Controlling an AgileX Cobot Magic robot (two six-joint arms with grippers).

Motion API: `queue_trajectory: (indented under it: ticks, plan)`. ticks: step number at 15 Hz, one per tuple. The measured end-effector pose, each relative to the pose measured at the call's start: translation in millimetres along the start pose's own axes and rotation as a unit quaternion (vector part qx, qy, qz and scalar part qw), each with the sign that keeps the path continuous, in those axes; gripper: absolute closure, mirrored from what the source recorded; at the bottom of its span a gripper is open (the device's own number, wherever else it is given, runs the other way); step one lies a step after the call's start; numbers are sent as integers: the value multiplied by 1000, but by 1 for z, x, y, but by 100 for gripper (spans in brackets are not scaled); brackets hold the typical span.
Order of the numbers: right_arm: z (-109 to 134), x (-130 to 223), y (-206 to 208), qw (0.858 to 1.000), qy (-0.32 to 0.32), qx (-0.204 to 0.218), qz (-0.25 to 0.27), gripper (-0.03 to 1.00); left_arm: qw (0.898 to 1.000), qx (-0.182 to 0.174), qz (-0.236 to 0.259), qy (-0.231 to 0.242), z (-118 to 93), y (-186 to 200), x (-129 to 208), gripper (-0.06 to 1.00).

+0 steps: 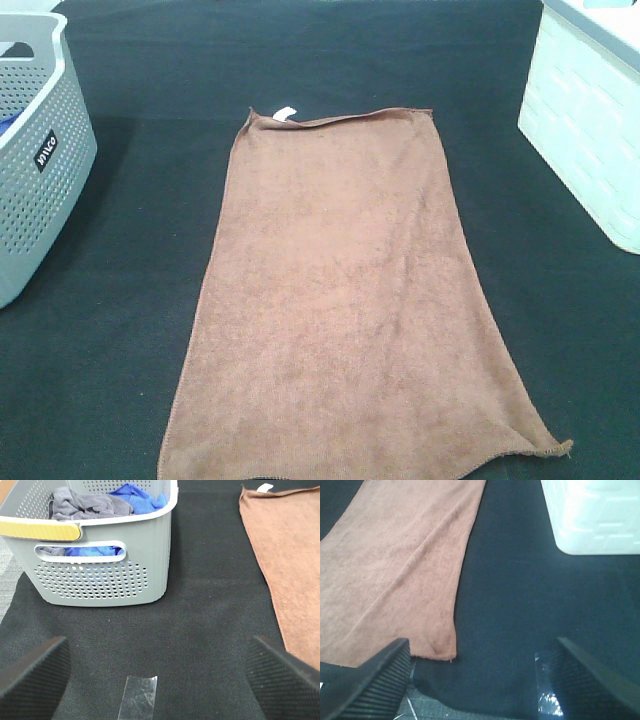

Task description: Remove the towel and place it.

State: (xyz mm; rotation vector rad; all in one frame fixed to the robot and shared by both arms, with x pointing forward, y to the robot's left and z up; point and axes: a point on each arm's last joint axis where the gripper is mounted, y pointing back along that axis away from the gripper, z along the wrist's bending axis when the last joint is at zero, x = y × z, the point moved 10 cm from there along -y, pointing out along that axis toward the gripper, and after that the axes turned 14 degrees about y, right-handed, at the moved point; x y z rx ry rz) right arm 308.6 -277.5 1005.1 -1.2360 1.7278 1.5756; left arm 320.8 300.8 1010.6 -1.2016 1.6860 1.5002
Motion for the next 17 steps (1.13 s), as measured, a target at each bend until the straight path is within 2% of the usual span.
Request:
queue_trajectory:
  ticks: [4,17]
  plan:
    - [6,-8,-3,996,63,-41,-38,26,1000,28,2,-11,-10,-2,2,5]
    - [6,-11,-7,996,60,-42,-50,26,999,40,4,-4,-15,-3,4,5]
